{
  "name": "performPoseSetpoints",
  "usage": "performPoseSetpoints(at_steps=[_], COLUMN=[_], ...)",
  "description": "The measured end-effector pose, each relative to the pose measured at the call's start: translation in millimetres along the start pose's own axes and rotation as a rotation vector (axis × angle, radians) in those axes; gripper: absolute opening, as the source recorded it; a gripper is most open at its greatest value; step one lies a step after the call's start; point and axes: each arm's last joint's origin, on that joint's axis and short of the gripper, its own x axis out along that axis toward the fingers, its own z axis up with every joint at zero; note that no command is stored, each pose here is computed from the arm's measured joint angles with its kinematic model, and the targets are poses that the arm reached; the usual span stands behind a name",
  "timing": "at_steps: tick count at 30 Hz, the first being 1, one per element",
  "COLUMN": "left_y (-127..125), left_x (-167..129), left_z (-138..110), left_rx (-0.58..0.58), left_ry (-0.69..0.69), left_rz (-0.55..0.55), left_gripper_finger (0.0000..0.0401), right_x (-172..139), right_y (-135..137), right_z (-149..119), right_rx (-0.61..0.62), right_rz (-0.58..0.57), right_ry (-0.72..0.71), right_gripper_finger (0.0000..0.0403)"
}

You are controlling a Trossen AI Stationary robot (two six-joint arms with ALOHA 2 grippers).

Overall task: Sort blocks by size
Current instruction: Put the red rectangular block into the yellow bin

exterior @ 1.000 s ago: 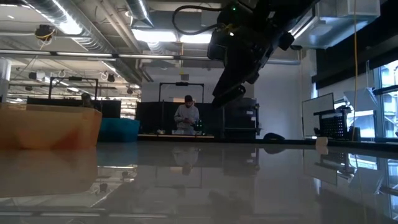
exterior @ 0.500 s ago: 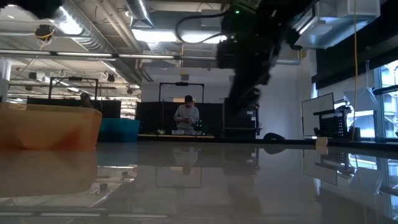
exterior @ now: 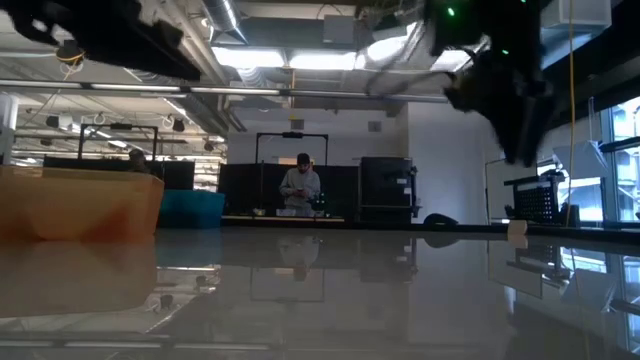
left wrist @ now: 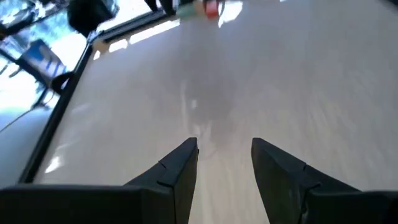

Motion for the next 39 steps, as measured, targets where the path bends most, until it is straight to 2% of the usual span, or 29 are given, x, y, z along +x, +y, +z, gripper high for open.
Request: performPoseSetpoints(at_steps=[3, 7, 10, 13, 18, 23, 25, 32, 39], left_y=[8.9, 18.0, 22.1, 23.9, 24.3, 24.9, 26.1, 28.0, 27.7], left_x=[11.3, 19.4, 21.3, 21.5, 21.1, 20.7, 19.8, 18.1, 18.5], left_z=[-13.6, -26.1, -28.7, -27.5, -25.2, -22.9, -19.2, -13.2, -13.9], left_rx=[-0.055, -0.104, -0.118, -0.117, -0.124, -0.116, -0.115, -0.086, -0.085], left_ry=[-0.069, -0.097, -0.104, -0.128, -0.152, -0.175, -0.215, -0.274, -0.266], left_rz=[0.003, 0.064, 0.088, 0.101, 0.103, 0.109, 0.119, 0.139, 0.137], left_gripper_finger=[0.0141, 0.0141, 0.0141, 0.0141, 0.0141, 0.0141, 0.0141, 0.0141, 0.0141], right_x=[10.7, 26.2, 34.2, 40.6, 54.2, 66.7, 69.4, 71.3, 79.6], right_y=[-3.1, 1.7, 3.2, 5.7, 6.3, -0.1, -1.6, -1.0, -3.0], right_z=[-12.7, -32.5, -47.9, -64.3, -91.6, -107.0, -110.9, -114.7, -114.3], right_rx=[0.085, 0.107, 0.141, 0.180, 0.137, 0.139, 0.142, 0.128, 0.135], right_rz=[-0.009, -0.013, -0.058, -0.096, -0.164, -0.243, -0.262, -0.271, -0.264], right_ry=[0.111, 0.217, 0.284, 0.348, 0.418, 0.425, 0.427, 0.410, 0.363], right_gripper_finger=[0.0257, 0.0255, 0.0236, 0.0198, 0.0112, 0.0027, 0.0007, 0.0022, 0.0004])
